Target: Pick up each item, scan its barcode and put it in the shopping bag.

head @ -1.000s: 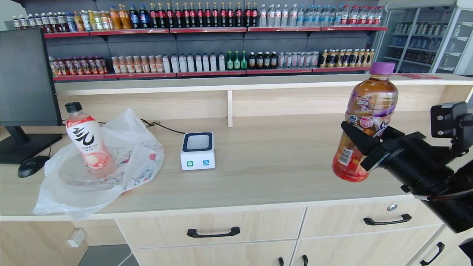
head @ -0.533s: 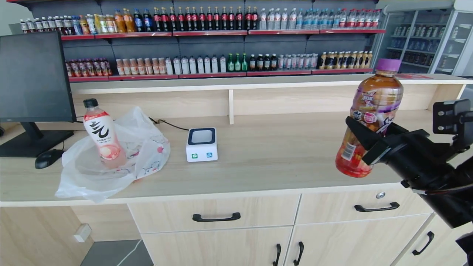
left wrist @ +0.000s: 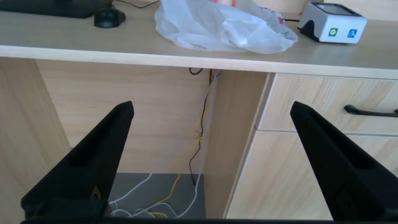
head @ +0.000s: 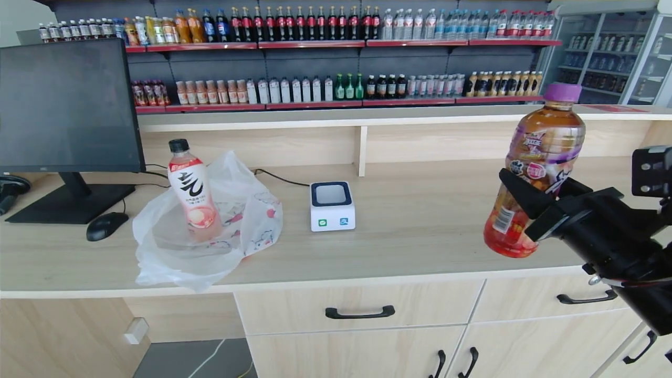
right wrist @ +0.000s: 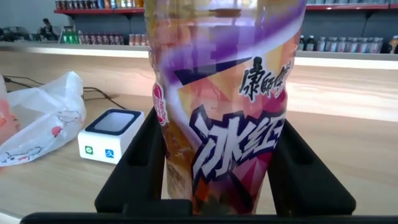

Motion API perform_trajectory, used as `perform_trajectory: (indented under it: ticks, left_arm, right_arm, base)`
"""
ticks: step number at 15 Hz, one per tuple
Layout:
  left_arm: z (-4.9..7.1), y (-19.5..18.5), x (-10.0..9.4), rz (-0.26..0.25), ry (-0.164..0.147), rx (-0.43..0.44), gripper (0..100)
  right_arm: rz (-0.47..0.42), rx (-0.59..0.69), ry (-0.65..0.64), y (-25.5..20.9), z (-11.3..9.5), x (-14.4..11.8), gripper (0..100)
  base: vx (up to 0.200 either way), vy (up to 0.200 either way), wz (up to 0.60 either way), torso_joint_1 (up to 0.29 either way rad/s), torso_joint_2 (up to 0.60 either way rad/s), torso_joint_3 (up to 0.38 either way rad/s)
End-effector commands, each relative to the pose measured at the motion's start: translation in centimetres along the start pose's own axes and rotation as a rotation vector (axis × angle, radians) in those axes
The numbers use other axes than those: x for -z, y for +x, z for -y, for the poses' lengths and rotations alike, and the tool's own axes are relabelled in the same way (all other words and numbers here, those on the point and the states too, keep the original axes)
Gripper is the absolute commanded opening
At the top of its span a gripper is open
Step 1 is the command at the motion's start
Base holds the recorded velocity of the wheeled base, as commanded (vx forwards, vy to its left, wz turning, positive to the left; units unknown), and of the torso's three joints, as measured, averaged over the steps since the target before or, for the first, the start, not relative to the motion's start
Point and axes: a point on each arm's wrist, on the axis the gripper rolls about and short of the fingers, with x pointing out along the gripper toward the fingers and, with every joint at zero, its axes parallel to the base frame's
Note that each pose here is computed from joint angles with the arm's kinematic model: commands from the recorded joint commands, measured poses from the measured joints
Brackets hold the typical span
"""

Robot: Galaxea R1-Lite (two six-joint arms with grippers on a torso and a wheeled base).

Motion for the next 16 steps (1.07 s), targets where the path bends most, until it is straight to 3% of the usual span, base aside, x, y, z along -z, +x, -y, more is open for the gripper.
perform_trajectory:
  ticks: [1, 3, 12, 16]
  left_arm:
    - [0.0, 0.0, 0.0, 0.000, -0.002, 0.000, 100]
    - [0.0, 0.0, 0.0, 0.003, -0.018, -0.001, 100]
    - [0.0, 0.0, 0.0, 0.003, -0.014, -0.001, 100]
    - [0.0, 0.0, 0.0, 0.000, -0.006, -0.001, 100]
  right_arm:
    - [0.031, 0.000, -0.004, -0.5, 0.0, -0.9, 0]
    - [0.040, 0.000, -0.004, -0.7, 0.0, -1.1, 0]
    - [0.052, 0.008, -0.006, -2.0, 0.2, -1.7, 0]
    - [0.053, -0.011, -0.041, -0.1, 0.1, -1.3, 0]
  base:
    - [0.000, 0.200, 0.00, 0.002, 0.00, 0.002]
    - [0.000, 0.200, 0.00, 0.002, 0.00, 0.000]
    - [0.000, 0.200, 0.00, 0.001, 0.00, 0.002]
    - [0.000, 0.000, 0.00, 0.000, 0.00, 0.000]
